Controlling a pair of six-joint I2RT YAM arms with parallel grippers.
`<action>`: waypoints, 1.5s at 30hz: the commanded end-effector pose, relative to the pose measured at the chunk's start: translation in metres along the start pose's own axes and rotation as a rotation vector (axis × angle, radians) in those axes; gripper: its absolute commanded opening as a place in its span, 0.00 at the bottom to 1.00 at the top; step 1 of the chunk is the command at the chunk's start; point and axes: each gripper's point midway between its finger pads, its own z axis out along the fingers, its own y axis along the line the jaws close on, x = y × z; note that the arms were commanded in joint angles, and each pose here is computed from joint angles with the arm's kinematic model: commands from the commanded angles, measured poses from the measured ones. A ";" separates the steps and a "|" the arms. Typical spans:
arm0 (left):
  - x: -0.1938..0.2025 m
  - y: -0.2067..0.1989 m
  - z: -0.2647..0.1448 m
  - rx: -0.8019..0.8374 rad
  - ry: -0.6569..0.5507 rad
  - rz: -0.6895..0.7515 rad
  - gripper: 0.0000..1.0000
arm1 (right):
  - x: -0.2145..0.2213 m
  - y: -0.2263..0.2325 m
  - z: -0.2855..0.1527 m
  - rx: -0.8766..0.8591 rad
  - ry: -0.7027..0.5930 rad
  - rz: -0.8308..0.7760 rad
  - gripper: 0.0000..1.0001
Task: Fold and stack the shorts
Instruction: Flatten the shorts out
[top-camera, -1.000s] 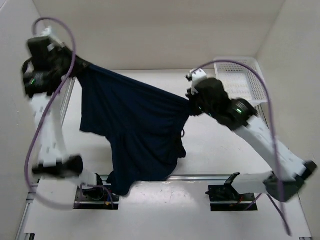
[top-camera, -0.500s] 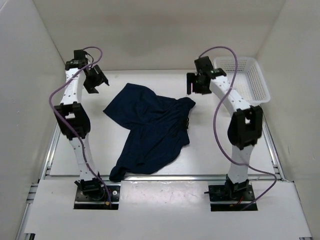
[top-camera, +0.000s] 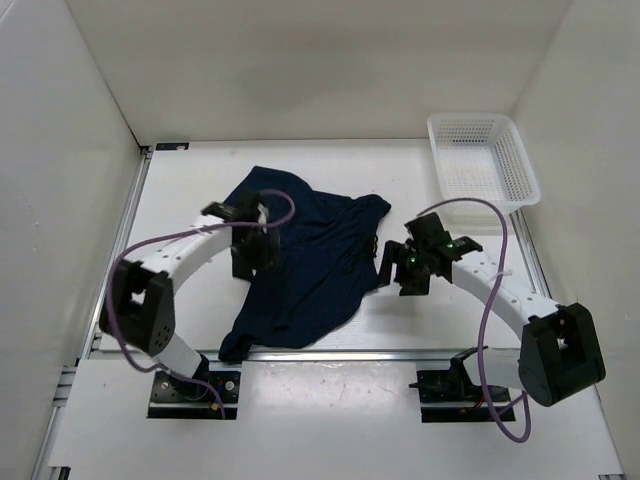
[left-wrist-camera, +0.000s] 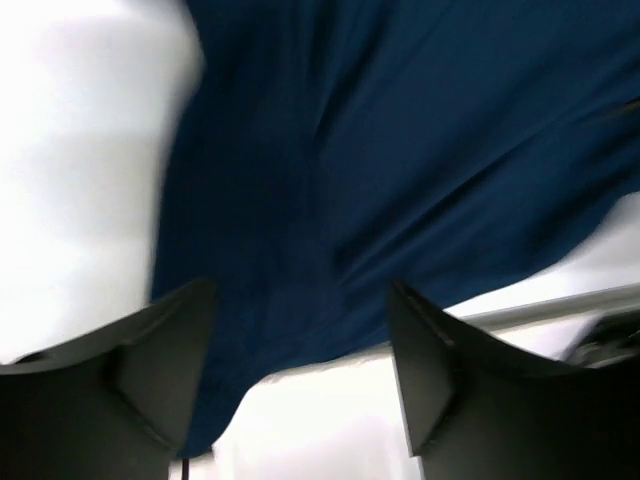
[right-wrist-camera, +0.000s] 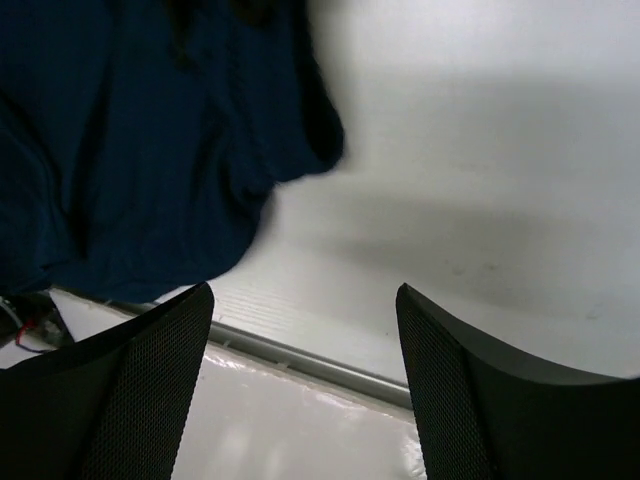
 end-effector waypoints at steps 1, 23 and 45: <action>0.051 -0.010 0.026 0.017 0.131 -0.016 0.83 | 0.003 0.016 0.007 -0.135 -0.007 0.177 0.78; 0.080 0.012 0.061 -0.107 0.211 -0.047 0.10 | -0.023 0.017 0.074 -0.158 0.066 0.312 0.19; 0.092 -0.015 0.058 -0.222 0.246 0.175 0.64 | -0.017 0.007 0.073 -0.069 0.056 0.284 0.08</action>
